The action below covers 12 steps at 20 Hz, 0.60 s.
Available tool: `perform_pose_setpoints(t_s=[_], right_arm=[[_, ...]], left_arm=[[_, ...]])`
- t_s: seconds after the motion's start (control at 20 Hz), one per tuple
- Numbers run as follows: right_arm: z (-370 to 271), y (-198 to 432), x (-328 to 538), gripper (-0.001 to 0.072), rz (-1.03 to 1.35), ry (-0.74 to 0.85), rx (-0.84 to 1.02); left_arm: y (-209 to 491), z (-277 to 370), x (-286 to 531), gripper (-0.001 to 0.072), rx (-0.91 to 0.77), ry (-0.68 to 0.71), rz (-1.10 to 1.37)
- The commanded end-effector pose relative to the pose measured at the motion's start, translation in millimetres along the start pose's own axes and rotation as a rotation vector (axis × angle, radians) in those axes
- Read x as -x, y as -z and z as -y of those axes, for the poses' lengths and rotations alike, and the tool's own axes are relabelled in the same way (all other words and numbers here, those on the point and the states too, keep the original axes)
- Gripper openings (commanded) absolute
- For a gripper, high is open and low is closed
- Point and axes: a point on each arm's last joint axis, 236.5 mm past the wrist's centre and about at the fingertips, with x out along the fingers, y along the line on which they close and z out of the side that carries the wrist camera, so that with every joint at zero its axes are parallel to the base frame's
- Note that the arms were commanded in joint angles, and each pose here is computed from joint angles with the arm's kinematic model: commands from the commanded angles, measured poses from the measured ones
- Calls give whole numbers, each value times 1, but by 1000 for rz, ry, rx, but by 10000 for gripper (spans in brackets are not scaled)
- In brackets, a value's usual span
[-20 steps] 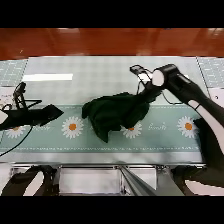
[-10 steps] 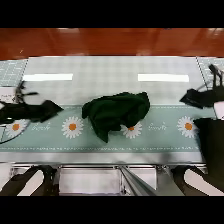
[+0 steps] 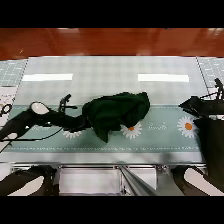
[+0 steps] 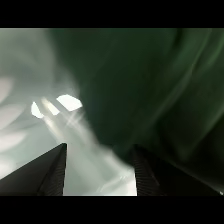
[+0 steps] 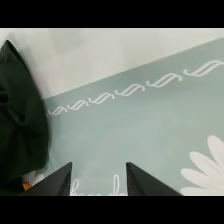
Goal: Fold the shirts.
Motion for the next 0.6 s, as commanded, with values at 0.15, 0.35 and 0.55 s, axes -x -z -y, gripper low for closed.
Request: perform_pose_setpoints(t_s=[0.15,0.35,0.55], right_arm=[[-3,1,0,406,-1,-22,-3],[-9,8,-4,406,-28,-25,19],[-36,29,-21,406,-113,-43,110]], left_arm=[[-21,14,-38,508,94,30,78],[-36,31,-39,61,10,39,111],[-47,45,-24,18,-75,75,108]])
